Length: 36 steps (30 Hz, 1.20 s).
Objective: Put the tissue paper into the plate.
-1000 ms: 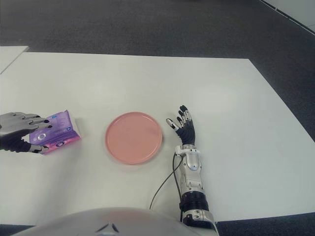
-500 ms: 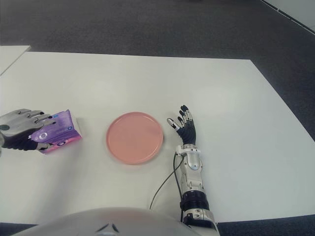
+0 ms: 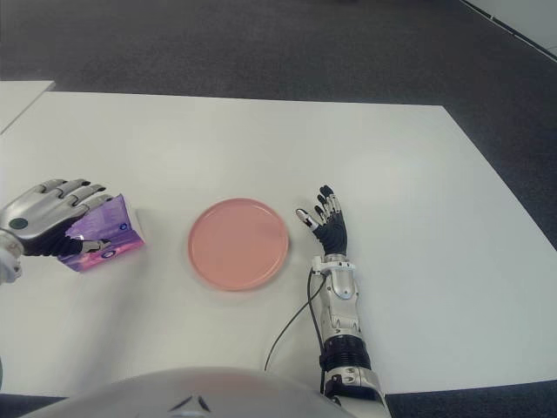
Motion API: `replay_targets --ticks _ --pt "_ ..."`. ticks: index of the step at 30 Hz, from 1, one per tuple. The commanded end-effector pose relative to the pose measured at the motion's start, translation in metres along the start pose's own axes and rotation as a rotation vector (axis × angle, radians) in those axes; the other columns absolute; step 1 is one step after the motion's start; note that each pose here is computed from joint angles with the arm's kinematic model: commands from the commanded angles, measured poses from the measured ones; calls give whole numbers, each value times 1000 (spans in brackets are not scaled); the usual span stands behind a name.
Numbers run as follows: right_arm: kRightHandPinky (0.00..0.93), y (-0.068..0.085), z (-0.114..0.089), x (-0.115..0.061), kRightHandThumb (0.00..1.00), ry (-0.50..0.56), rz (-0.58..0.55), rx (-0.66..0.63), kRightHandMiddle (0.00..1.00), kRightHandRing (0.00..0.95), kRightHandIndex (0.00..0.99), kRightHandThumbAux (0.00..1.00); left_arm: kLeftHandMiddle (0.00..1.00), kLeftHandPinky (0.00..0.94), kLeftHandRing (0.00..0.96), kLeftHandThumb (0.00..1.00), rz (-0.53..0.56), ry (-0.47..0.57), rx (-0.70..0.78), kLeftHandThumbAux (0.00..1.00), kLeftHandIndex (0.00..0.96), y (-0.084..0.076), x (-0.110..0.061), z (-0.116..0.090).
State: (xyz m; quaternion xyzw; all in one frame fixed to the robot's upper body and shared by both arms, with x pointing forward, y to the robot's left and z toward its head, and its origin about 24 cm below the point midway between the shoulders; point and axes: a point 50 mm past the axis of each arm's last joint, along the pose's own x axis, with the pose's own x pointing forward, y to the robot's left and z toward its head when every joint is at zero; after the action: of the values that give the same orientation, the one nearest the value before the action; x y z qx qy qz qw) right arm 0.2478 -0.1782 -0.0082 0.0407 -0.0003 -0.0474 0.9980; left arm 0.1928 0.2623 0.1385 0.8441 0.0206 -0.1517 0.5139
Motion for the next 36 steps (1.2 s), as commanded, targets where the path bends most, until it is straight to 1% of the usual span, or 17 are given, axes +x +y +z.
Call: replay_targets --ticks 1,8,10,15,18,24,31,36 --pt "50 -4 -13 -6 129 69 -22 20 11 10 0 741 0 0 0 115 5 3 13 214 0 -4 3 3" --pt "50 -5 -13 -6 129 69 -22 20 11 10 0 741 0 0 0 139 77 27 20 216 0 2 4 5" --pt "50 -5 -13 -6 129 69 -22 20 11 10 0 741 0 0 0 150 118 31 17 211 0 4 3 5" --pt "50 -6 -13 -6 129 68 -22 20 11 10 0 741 0 0 0 174 187 29 18 199 0 6 3 4" --pt "50 -6 -13 -6 129 68 -22 20 11 10 0 741 0 0 0 181 211 24 12 197 0 7 2 4" --pt "50 -6 -13 -6 129 68 -22 20 11 10 0 741 0 0 0 190 193 11 -11 192 0 6 1 4" --pt "50 -7 -13 -7 129 67 -22 19 11 10 0 741 0 0 0 192 125 -11 -15 201 0 4 1 5" --pt "50 -8 -13 -7 129 67 -22 19 11 10 0 741 0 0 0 179 98 -26 -17 216 0 3 1 5"
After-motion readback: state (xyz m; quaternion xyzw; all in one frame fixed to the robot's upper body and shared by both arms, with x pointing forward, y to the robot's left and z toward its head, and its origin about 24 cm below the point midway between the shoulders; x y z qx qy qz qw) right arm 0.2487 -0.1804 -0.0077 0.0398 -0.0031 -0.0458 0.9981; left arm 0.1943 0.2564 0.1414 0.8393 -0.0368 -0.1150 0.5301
